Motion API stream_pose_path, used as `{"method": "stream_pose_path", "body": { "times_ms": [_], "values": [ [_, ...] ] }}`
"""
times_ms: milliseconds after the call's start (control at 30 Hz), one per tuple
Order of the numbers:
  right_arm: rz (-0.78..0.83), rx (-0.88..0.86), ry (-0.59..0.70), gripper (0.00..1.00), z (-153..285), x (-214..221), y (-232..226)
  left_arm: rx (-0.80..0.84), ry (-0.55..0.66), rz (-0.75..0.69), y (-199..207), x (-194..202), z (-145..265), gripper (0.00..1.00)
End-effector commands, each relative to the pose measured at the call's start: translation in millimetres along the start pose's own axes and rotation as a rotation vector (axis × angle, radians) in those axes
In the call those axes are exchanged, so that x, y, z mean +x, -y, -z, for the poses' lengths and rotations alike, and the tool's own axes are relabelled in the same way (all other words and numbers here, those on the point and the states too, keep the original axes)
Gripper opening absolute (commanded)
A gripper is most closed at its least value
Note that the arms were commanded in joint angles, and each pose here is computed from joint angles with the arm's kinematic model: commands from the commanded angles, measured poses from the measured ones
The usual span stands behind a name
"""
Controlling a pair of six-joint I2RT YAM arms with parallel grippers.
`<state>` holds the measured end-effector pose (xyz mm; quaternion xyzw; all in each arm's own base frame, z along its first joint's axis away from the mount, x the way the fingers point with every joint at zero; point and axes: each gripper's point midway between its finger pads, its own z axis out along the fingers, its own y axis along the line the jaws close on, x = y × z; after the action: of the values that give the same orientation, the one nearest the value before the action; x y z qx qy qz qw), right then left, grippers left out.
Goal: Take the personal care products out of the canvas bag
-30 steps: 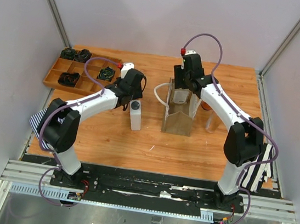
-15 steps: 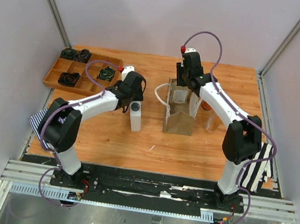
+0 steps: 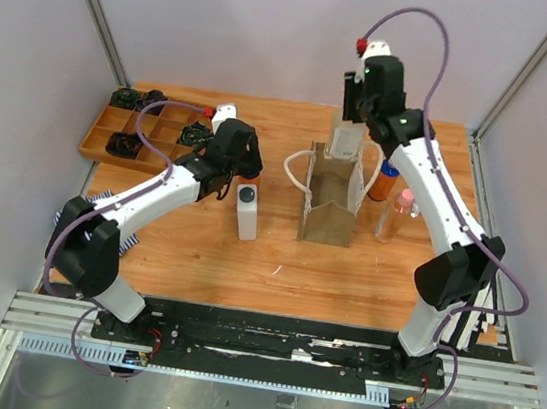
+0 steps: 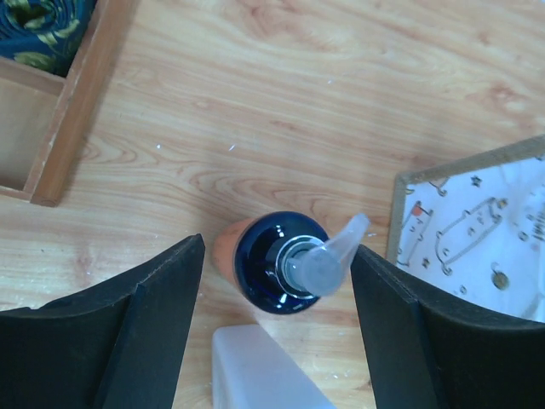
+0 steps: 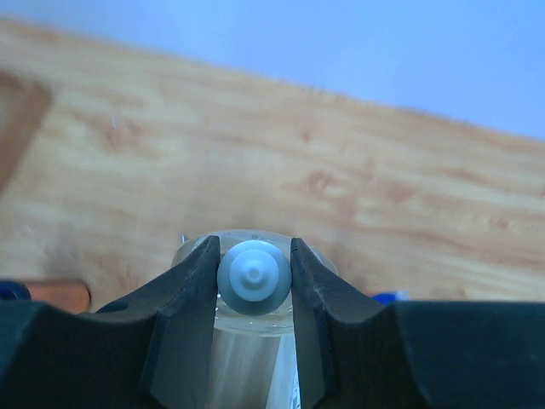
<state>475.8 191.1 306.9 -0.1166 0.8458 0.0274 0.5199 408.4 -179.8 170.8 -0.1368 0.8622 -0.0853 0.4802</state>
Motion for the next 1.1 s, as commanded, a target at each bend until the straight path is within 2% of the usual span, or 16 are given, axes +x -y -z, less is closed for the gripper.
{"method": "stream_pose_path", "body": {
  "times_ms": [0, 200, 300, 500, 767, 1067],
  "values": [
    [-0.083, 0.113, 0.347, 0.07, 69, -119, 62, 0.060, 0.081, 0.044, 11, -37, 27, 0.74],
    [-0.136, 0.180, 0.391, 0.08, 61, -122, 99, 0.104, 0.113, 0.039, 14, -52, 48, 0.74],
    [-0.141, 0.211, 0.371, 0.09, 47, -116, 116, 0.127, 0.129, 0.031, 17, -61, 56, 0.74],
    [-0.158, 0.218, 0.226, 0.09, -8, -67, 129, 0.140, 0.113, 0.022, 19, -57, 56, 0.74],
    [-0.188, 0.232, 0.132, 0.09, -50, -3, 140, 0.156, 0.099, 0.011, 18, -50, 57, 0.74],
    [-0.183, 0.223, 0.116, 0.09, -63, 5, 139, 0.158, 0.097, 0.006, 17, -48, 58, 0.74]
  ]
}}
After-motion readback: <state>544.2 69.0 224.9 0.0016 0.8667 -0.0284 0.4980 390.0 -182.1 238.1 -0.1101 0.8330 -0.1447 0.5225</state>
